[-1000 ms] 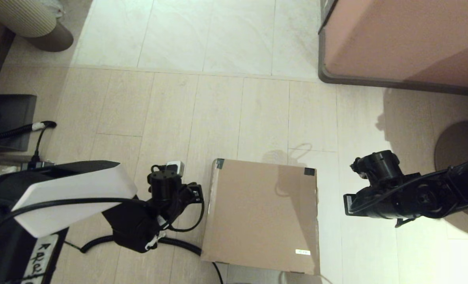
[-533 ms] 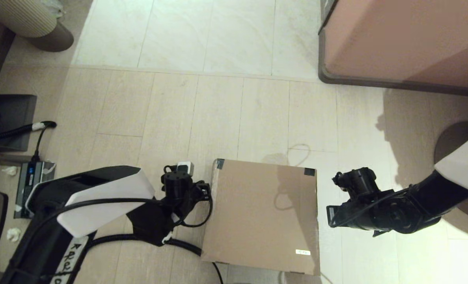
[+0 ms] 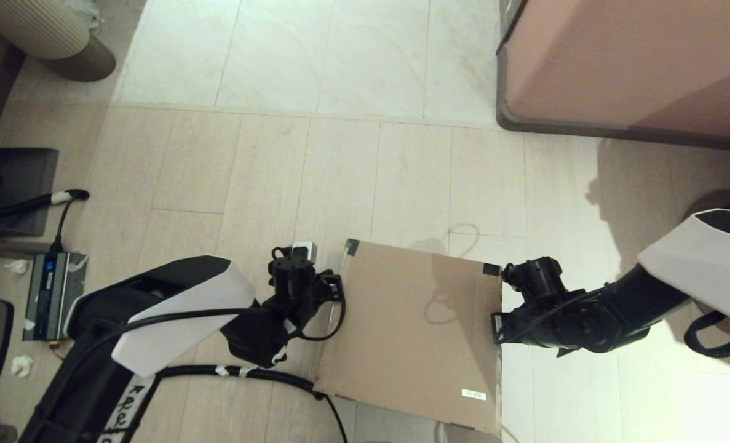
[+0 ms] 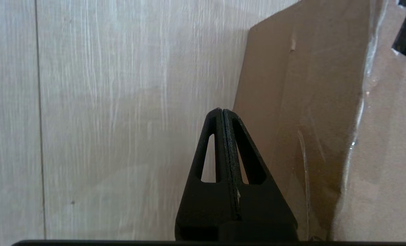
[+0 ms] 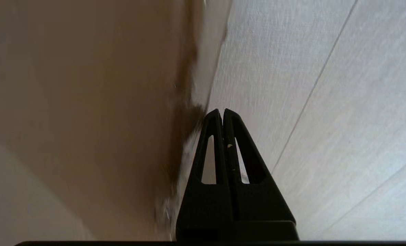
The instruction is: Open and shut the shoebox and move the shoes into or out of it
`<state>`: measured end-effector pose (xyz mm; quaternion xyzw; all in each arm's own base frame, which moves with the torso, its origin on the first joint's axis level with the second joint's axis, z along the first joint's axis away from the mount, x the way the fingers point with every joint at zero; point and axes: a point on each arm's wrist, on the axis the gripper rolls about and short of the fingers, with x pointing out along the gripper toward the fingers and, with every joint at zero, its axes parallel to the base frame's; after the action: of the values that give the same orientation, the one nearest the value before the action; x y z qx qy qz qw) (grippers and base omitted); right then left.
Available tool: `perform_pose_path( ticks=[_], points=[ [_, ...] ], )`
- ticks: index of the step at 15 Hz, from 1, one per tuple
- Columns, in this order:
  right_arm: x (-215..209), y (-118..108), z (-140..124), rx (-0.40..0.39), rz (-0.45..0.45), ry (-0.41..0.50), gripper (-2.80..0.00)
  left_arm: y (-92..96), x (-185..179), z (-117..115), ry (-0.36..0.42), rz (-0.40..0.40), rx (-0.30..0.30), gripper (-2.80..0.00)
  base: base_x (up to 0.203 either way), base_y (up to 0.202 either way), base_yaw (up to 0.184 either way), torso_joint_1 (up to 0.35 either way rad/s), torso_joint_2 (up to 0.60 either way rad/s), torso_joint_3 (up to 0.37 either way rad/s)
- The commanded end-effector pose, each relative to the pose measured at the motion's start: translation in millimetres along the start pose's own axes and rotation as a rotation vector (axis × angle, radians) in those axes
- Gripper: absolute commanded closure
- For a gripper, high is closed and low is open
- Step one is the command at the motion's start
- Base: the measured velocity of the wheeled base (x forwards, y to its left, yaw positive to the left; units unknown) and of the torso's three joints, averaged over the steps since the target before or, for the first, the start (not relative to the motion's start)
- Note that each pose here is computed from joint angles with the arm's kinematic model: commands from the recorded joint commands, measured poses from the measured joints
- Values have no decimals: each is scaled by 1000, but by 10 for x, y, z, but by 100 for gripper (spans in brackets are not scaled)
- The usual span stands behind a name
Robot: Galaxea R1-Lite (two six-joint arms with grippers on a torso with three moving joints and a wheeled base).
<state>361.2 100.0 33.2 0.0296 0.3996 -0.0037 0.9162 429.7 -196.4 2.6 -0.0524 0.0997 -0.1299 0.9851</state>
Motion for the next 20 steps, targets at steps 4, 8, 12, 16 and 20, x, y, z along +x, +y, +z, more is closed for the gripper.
perform_pose_path(
  ticks=[4, 8, 12, 16, 20],
  points=[
    [298, 103, 180, 8, 10, -49, 0, -35, 87, 58, -41, -4, -7, 0, 0, 0, 0, 0, 0, 0],
    [336, 181, 472, 31, 32, -147, 0, -43, 165, 280, -115, -7, -29, 0, 0, 0, 0, 0, 0, 0],
    [273, 147, 806, 69, 27, -260, 0, -56, 124, 495, -165, 3, -44, 0, 0, 0, 0, 0, 0, 0],
    [-30, 22, 960, 85, -5, -316, 0, 88, -53, 639, -163, 75, -67, 0, 0, 0, 0, 0, 0, 0],
    [-504, -93, 809, 84, -17, -305, 0, 449, -367, 782, -140, 161, -107, 0, 0, 0, 0, 0, 0, 0]
  ],
)
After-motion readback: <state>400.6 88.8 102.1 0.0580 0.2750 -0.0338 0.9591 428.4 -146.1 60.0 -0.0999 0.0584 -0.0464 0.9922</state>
